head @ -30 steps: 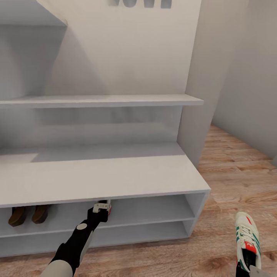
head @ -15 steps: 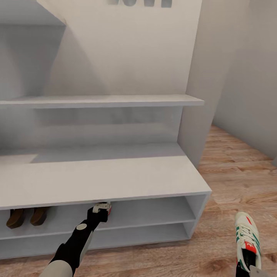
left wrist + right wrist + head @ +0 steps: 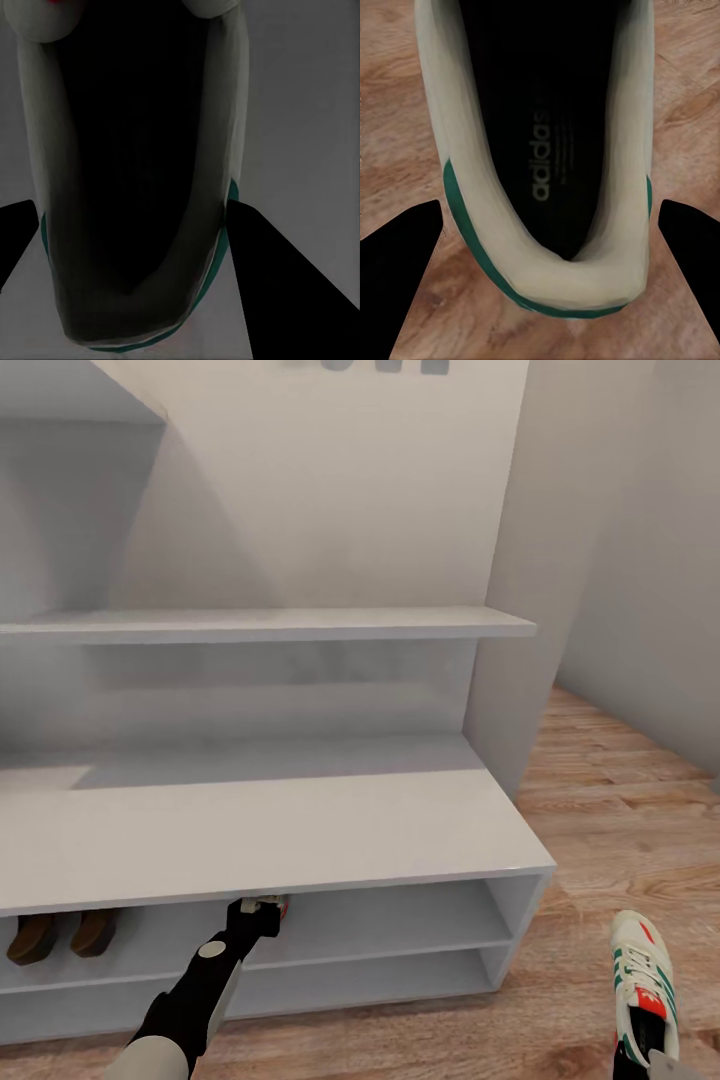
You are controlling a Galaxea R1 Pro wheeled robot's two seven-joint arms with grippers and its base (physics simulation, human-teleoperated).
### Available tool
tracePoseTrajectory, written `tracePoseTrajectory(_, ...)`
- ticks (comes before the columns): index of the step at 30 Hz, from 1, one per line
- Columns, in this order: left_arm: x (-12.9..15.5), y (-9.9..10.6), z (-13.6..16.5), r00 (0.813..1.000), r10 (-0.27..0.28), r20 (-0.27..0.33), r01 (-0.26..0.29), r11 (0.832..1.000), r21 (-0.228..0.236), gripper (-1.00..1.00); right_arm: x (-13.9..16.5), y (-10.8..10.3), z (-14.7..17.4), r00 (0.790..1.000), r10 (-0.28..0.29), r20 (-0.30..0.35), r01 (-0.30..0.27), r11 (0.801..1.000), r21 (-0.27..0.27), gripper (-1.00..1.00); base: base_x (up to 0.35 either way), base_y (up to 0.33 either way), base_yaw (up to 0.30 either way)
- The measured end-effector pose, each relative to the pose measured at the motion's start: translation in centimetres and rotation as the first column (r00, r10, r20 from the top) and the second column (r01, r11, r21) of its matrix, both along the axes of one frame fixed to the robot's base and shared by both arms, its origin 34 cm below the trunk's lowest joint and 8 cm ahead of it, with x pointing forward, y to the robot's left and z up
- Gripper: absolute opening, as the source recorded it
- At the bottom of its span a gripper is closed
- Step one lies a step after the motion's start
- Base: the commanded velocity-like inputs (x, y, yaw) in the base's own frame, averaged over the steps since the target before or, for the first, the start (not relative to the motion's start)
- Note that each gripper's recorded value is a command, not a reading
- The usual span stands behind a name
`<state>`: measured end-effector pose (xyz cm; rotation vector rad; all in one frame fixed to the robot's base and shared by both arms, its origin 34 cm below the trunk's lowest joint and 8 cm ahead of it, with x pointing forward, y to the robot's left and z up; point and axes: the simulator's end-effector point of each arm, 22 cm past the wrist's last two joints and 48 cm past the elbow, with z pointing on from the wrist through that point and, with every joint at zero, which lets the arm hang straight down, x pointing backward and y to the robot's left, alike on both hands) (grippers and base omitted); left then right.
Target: Pick up the two gym shoes and the two sandals from the corridor floor and place them onto the hallstand (shoe rack) in the corridor, making sure they are on the rack and not on the floor. Arrange them so the two gym shoes are next to each other and the two sandals are next to each other.
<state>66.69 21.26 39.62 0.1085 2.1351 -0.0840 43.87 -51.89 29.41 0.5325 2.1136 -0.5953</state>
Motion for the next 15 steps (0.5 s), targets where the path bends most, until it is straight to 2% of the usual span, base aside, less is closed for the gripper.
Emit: tracePoseTrajectory(15,0.01,-0.02,0.0,1.0,0.0,0.0,0.0,1.0,-0.001,-1.0,0.0,0.0,-0.01,1.0,0.0,0.0,0.0,1.0,0.0,-1.0,0.011,0.0,0.0)
